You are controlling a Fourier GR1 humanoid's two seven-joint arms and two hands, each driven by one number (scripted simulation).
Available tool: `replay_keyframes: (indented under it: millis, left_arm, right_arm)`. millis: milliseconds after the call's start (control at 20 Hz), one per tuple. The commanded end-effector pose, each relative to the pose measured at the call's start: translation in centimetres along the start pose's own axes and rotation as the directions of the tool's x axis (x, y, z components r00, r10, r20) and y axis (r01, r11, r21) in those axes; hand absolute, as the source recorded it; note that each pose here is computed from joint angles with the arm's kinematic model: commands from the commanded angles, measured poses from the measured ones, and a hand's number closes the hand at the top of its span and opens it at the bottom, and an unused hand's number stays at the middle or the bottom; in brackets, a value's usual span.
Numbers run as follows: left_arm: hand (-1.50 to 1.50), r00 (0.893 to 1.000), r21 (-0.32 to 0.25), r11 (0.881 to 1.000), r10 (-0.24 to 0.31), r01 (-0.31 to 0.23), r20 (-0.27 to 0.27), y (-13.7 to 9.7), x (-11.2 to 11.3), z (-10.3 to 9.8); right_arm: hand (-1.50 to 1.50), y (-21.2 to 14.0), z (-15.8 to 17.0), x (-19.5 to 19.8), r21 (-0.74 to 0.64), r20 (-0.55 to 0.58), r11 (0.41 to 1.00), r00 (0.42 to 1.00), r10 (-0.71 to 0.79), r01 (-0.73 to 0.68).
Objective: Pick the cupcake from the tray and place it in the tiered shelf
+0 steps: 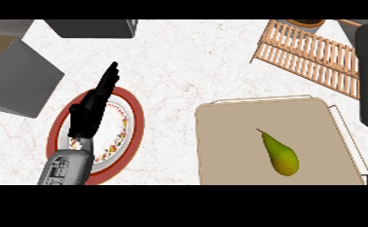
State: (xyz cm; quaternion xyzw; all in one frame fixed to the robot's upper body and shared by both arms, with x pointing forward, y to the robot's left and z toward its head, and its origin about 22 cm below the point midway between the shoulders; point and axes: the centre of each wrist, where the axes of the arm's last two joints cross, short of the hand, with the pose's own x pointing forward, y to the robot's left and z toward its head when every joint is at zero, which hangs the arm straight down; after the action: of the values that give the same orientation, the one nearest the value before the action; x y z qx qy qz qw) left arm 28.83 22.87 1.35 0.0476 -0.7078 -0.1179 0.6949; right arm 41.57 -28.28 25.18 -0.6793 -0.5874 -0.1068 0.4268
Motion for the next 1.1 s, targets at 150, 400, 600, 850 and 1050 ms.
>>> replay_keyframes:
  millis: [150, 400, 600, 850, 1050]
  left_arm:
    - [0.00, 1.000, -0.015, 1.000, 0.001, -0.001, -0.002, -1.1, 0.7, -0.3]
    - [0.00, 1.000, 0.015, 1.000, 0.016, -0.016, 0.006, 0.0, -0.1, 0.2]
    - [0.00, 1.000, 0.007, 1.000, -0.004, 0.004, -0.001, -1.4, 1.0, 0.9]
    - [0.00, 1.000, 0.014, 1.000, -0.014, 0.014, -0.017, 0.3, 0.3, 0.2]
    - [0.00, 1.000, 0.020, 1.000, -0.002, 0.002, -0.005, 0.9, 0.3, 1.6]
  right_arm:
    - [-1.50, 0.5, -1.3, -0.9, -0.092, -0.166, 0.959, 0.954, 0.251, -0.268]
    - [-1.50, -0.3, -0.8, -3.7, -0.084, -0.199, 0.968, 0.956, 0.215, -0.235]
    - [-1.50, -1.4, -0.8, -2.6, -0.102, -0.221, 0.988, 0.971, 0.094, -0.119]
    - [-1.50, -3.6, 0.6, -0.6, -0.066, -0.223, 0.998, 0.974, -0.036, 0.022]
    - [-1.50, -5.6, -2.1, -1.1, -0.030, -0.212, 0.998, 0.976, -0.060, 0.054]
